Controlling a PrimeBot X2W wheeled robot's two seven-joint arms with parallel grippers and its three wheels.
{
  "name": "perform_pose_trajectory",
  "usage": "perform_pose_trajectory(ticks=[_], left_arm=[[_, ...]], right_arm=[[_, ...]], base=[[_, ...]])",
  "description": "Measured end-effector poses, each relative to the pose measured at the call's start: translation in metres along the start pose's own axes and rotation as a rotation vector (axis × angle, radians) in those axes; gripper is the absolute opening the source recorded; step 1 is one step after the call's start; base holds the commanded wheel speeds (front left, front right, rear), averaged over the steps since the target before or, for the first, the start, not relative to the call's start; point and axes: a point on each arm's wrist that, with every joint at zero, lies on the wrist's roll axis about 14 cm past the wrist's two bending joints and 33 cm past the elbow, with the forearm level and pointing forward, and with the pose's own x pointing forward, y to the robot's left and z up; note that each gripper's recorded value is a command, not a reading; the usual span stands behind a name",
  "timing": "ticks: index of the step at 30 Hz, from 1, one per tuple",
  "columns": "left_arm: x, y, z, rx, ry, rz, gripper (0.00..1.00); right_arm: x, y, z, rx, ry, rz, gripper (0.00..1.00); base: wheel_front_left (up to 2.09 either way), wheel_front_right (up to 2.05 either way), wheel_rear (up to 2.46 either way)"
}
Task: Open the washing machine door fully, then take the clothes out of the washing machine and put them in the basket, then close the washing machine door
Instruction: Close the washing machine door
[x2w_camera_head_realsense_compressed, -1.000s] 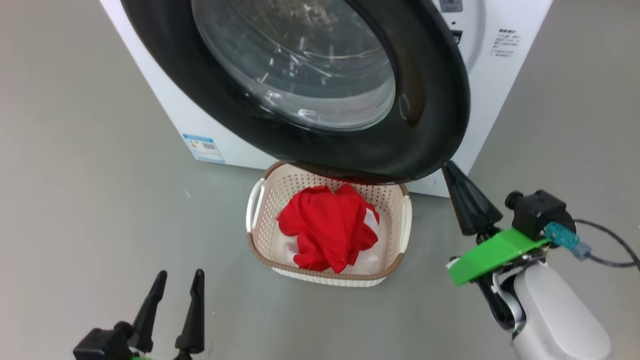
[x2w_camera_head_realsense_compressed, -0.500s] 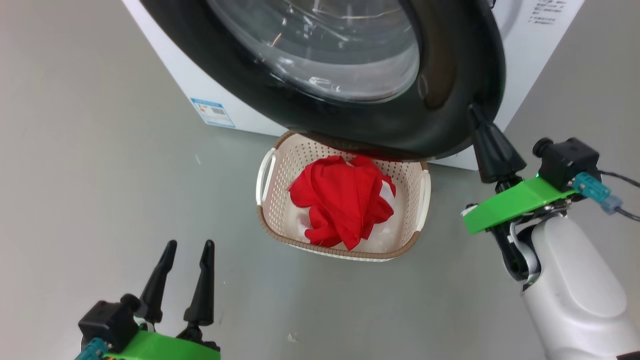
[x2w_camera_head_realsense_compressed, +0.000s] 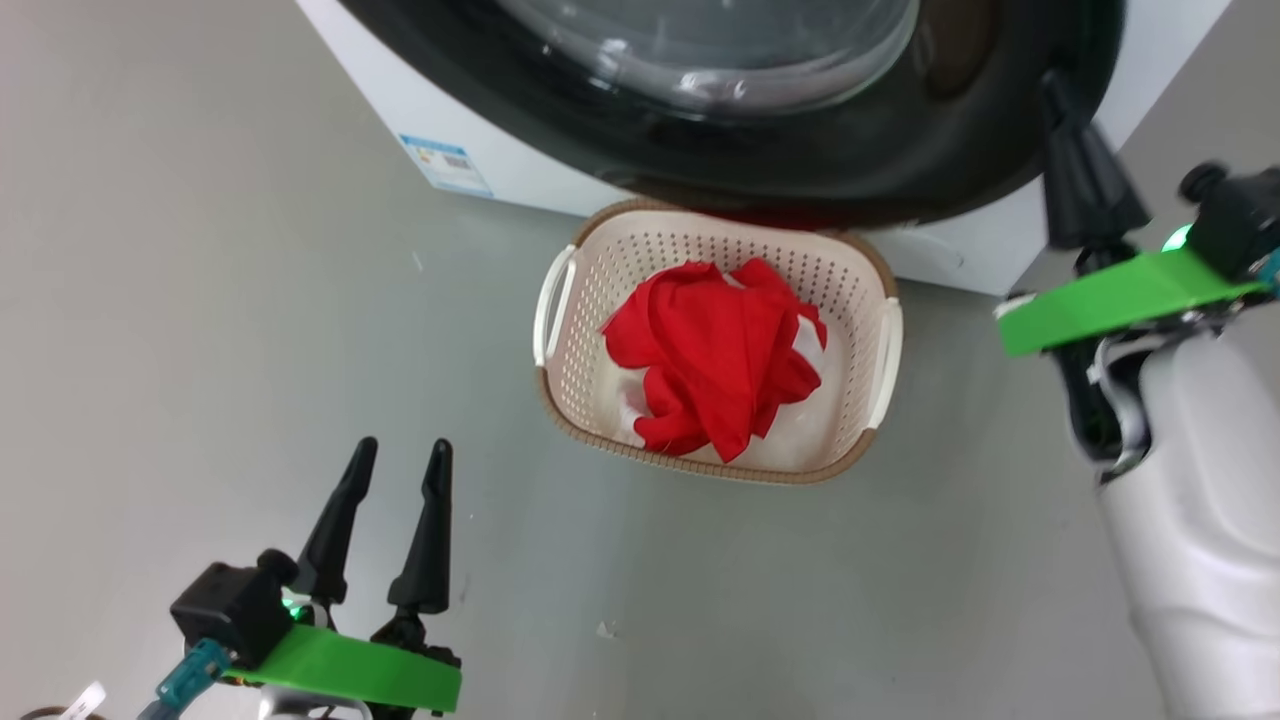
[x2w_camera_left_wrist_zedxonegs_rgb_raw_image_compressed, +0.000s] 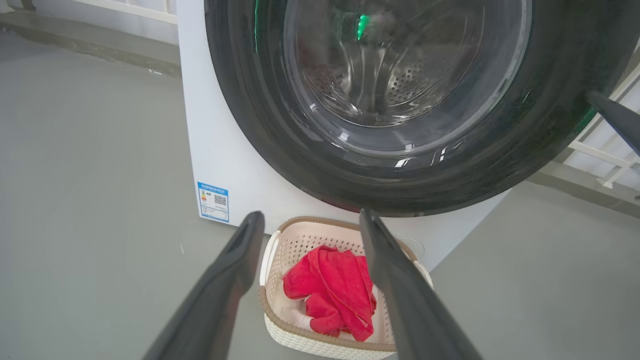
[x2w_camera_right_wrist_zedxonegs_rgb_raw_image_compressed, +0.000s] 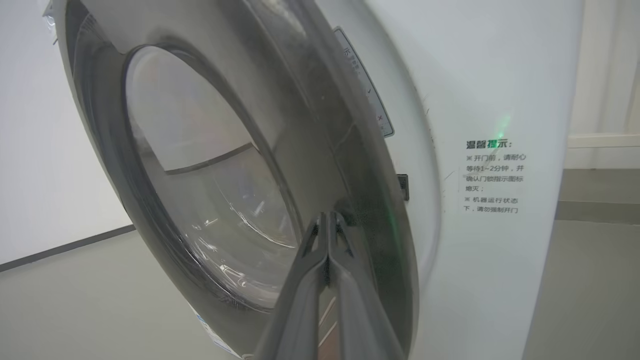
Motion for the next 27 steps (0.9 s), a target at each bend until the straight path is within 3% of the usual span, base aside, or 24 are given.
perform_pose_trajectory(ticks=[14,27], left_arm=[[0.012,0.004,-0.008,0.000,0.024,0.015,1.00],[0.021,0.002,-0.010,-0.008,0.025,0.008,1.00]], right_arm=[[0.044,-0.012,0.011,-0.007,-0.078,-0.002,0.00],[0.053,-0.011,0.013,-0.012,-0.105,0.009,0.00]], base=[[0.00,0.00,0.00],[0.00,0.00,0.00]])
